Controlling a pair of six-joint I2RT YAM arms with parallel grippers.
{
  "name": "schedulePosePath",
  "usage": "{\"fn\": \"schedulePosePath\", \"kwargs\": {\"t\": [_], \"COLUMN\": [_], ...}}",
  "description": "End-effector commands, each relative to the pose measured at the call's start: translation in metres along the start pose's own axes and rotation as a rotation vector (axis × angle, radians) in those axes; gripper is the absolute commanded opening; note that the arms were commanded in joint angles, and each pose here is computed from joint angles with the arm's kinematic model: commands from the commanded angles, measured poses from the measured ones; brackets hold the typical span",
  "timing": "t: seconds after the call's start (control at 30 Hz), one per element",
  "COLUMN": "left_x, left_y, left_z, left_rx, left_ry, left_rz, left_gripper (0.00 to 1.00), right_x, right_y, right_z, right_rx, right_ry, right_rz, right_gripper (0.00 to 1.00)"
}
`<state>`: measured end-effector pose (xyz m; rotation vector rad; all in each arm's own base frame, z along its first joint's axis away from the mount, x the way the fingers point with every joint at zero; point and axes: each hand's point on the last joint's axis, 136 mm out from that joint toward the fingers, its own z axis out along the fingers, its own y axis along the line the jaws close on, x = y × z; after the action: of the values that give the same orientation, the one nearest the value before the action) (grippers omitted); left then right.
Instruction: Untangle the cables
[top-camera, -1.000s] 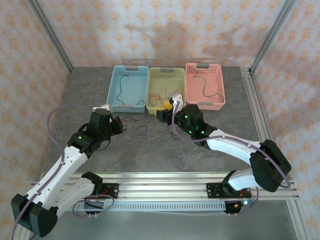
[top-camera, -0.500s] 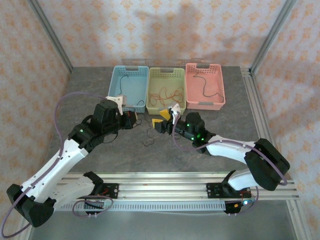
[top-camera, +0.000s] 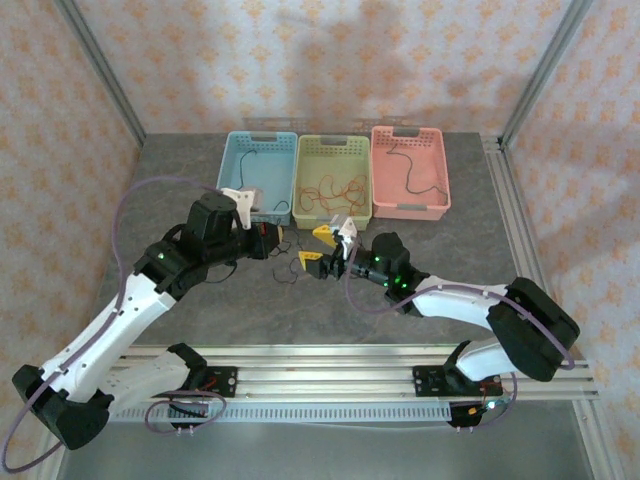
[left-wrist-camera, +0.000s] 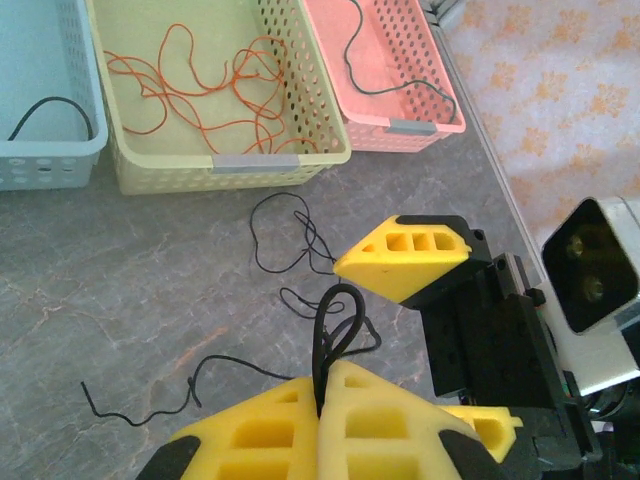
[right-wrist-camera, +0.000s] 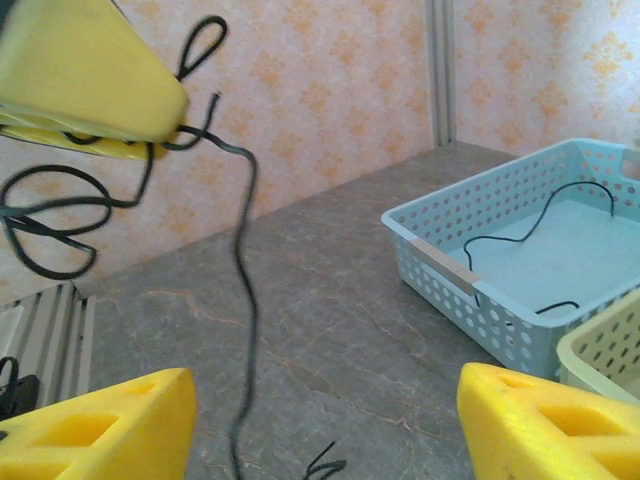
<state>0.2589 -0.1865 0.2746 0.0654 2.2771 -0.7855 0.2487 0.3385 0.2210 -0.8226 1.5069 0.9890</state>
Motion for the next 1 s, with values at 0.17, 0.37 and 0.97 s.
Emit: {"fn": "schedulePosePath", "kwargs": {"t": [0.17, 0.37, 0.97], "left_x": [0.004, 0.024, 0.057], "left_y": [-0.007, -0.012, 0.039], "left_z": [-0.001, 0.002, 0.011], "left_rx": [0.023, 0.072, -0.116], "left_ry": [0.029, 0.087, 0.094], "left_rz": [0.030, 0.041, -0.093], "left_gripper": [0.00, 0.00, 0.33], "right_x": [-0.008, -0.003, -0.019], "right_y": [0.021, -0.002, -0.043], "right_z": [0.001, 0.005, -0.017], "right_rx": [-0.111, 0.011, 0.288], "right_ry": [-0.017, -0.022, -0.109], "right_rz": [-0.040, -0.026, -0.058], "right_gripper": [0.69, 0.65, 0.00]}}
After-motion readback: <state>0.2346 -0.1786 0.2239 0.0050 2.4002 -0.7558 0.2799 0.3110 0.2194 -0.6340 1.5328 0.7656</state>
